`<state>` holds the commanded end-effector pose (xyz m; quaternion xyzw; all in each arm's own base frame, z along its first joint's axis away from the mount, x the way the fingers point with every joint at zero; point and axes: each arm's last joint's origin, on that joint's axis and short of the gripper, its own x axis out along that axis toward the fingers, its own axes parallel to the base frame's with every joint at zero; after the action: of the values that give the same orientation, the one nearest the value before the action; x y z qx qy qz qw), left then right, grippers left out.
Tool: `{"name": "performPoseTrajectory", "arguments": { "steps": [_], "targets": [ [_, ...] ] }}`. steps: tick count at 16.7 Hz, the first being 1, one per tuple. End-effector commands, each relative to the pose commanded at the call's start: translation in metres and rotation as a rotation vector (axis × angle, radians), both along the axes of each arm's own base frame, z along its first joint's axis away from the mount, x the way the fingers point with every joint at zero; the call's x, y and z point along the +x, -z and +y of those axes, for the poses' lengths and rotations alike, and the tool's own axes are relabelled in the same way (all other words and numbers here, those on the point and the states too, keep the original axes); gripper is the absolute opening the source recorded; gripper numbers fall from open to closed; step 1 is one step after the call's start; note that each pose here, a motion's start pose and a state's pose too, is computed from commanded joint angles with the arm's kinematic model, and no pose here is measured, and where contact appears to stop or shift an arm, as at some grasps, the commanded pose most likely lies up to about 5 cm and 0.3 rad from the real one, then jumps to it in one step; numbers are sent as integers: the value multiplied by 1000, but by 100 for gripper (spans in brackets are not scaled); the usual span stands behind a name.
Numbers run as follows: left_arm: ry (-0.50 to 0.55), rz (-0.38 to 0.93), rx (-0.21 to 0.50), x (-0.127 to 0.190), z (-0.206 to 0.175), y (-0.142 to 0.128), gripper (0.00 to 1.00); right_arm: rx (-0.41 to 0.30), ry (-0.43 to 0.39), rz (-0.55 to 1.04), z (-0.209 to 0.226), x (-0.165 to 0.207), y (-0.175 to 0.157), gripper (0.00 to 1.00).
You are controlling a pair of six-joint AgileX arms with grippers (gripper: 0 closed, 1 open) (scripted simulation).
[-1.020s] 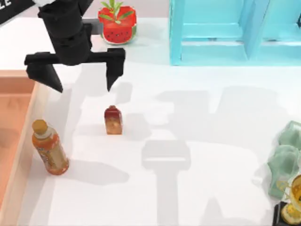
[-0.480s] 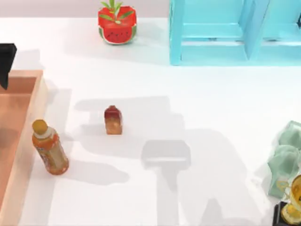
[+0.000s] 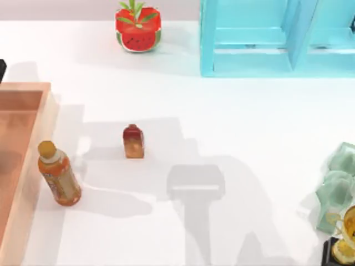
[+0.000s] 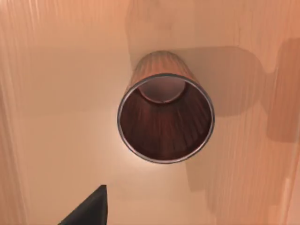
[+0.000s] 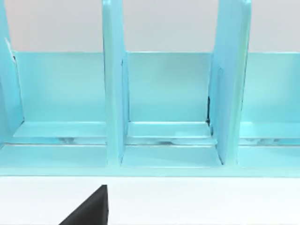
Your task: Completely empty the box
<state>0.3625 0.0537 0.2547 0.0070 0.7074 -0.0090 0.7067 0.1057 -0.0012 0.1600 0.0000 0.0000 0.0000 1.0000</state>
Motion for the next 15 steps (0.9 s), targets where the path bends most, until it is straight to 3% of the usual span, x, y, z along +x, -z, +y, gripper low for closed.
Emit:
{"name": "performPoseTrajectory", "arguments": {
  "steps": [4,10,15],
  "targets": [
    [-1,1,0,-2,3,27,100,0,0,0,0,0,0,100],
    [-8,1,4,-1,5,89,100,0,0,0,0,0,0,100],
    [-1,2,0,-1,0,96,100,0,0,0,0,0,0,100]
  ]
}}
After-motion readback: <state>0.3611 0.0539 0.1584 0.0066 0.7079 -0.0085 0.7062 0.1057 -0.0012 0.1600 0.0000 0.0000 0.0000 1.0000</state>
